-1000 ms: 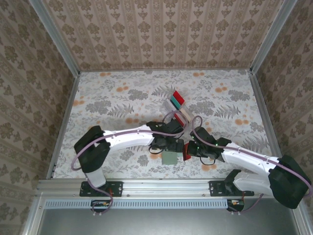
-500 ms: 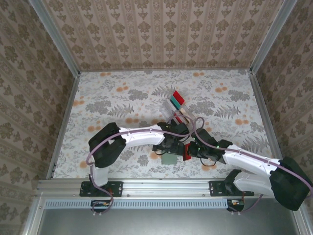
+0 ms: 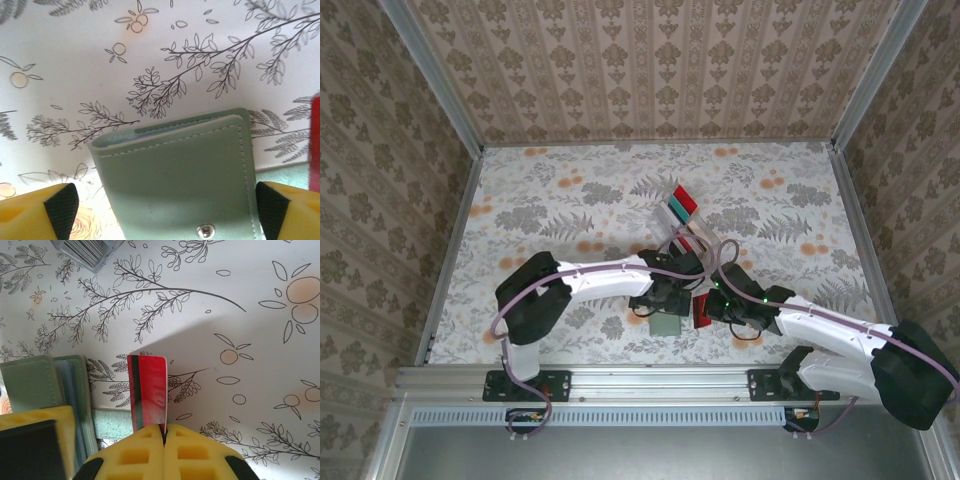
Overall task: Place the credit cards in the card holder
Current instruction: Open the card holder at the bottom-center of the table, then flip over the card slot in the card holder.
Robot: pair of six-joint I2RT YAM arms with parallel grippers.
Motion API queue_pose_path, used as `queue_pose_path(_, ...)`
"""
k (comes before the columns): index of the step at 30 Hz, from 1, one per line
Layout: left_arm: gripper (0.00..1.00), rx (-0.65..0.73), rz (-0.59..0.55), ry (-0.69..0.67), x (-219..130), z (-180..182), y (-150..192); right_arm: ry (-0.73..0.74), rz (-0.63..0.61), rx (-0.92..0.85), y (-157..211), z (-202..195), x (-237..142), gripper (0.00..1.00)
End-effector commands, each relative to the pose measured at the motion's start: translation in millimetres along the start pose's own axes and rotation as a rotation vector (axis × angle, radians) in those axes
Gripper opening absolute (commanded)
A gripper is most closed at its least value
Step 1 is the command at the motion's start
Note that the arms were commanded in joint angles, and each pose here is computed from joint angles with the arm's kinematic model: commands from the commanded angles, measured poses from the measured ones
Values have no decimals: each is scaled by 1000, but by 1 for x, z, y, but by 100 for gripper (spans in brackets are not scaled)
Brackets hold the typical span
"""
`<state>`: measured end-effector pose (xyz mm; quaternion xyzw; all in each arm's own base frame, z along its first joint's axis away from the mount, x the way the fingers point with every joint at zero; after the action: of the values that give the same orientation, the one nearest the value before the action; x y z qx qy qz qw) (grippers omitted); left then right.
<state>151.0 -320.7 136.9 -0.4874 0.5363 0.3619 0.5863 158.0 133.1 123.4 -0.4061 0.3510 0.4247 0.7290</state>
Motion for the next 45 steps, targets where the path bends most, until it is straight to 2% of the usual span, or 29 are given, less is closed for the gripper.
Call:
queue_pose_path(1,91,-12,-36,-11,-18,9,5,185,13,27,9,-30,4,5)
queue_pose_path(8,76,-18,-62,-7,-30,18,7,186,7,38,6,-30,3,5)
queue_pose_path(12,57,-36,-85,0,-37,28,10,182,3,42,4,-29,2,5)
queue_pose_path(17,39,-61,-95,18,-39,42,13,174,-4,47,1,-26,1,6)
queue_pose_path(25,7,-100,-127,122,-37,58,16,108,-8,38,-5,-14,-4,6)
queue_pose_path(31,3,-159,-180,266,-30,68,19,-46,-65,13,-17,8,-25,6)
queue_pose_path(34,3,-187,-192,292,-28,73,19,-114,-107,-1,-21,16,-37,7)
queue_pose_path(39,3,-199,-197,325,-25,74,18,-275,-87,-24,-22,31,-39,7)
queue_pose_path(45,3,-198,-187,322,-22,74,18,-235,-51,-34,-21,32,-27,6)
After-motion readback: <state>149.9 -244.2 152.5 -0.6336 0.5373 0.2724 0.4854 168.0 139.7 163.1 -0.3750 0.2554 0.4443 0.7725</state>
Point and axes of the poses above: each hand's point on the last joint's axis, 136 mm out from that joint toward the fingers, its own x axis out along the fingers, its own z axis along the line the jaws close on, y = z × x, the point moved 10 cm from there along -x, back along the fingers, and after that the axes turned 2 degrees about x, right-handed, at the moved point
